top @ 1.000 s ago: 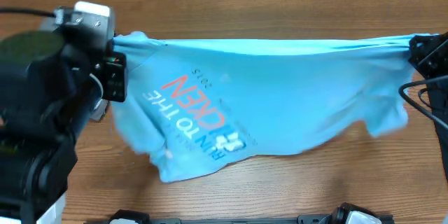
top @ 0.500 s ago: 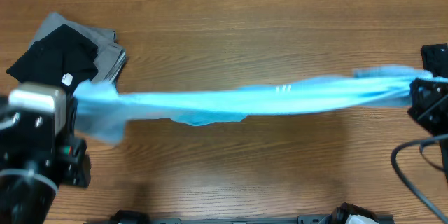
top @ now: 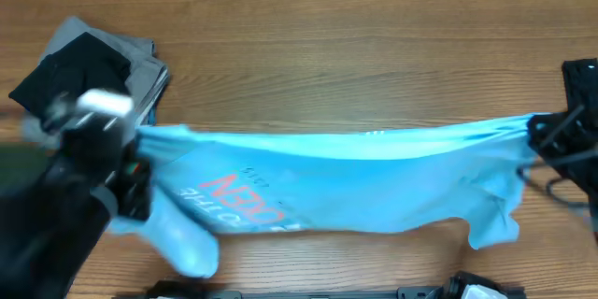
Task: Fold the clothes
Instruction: 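Lift the shirt with both grippers and stretch it across the table, then lower the shirt onto the table center with both grippers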
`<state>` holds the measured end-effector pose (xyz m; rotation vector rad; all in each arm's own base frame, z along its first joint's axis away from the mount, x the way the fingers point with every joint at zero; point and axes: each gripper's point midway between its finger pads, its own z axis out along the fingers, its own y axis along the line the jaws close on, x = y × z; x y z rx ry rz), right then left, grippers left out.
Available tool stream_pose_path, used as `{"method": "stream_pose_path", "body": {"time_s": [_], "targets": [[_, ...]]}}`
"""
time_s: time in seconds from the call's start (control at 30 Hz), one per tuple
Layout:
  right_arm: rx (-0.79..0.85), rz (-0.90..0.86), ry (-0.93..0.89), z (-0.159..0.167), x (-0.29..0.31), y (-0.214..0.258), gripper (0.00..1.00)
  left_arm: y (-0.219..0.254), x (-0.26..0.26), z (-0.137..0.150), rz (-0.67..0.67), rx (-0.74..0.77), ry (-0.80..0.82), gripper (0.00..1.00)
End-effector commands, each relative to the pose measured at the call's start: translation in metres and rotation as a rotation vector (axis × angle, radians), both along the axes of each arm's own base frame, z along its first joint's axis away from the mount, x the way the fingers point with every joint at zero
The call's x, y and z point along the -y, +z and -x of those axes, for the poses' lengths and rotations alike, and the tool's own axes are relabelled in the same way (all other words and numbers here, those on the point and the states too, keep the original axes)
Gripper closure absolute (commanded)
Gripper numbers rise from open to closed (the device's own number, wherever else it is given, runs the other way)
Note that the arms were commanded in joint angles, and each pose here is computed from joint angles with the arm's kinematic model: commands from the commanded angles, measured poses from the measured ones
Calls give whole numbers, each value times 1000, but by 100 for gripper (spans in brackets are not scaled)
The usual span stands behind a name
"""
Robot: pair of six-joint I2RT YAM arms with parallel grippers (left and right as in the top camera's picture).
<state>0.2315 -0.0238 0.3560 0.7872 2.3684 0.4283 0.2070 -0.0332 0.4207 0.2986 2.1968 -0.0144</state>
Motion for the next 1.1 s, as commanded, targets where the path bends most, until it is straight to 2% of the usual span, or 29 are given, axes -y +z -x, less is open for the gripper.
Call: {"method": "stream_pose_path", "body": {"time_s": [0.0,0.3,0.53,0.63,0.7,0.9,0.97,1.0,1.07], "targets": [[-128,-20,-13,-20,13,-41,96,-45,14,-35,17,-166,-18,96],[-348,-93,-12,-67,30,-126,96,-125,53,-100,82,-407,-131,96],[-502,-144,-1,-81,35,-199,94,-193,70,-120,79,-607,-158,96],[-485,-124,32,-87,37,-204,90,-201,77,-123,71,-625,-172,96],[-474,-121,31,-88,38,-203,96,-199,80,-124,69,-608,-183,96],[-474,-121,29,-88,38,-202,96,-194,82,-125,69,-585,-188,96],[-471,-121,29,-89,38,-202,90,-194,82,-125,68,-587,-188,96],[-470,-119,31,-89,38,-202,94,-194,82,-125,68,-587,-188,96],[-470,-120,31,-89,38,-202,96,-194,82,-125,69,-588,-188,96]]}}
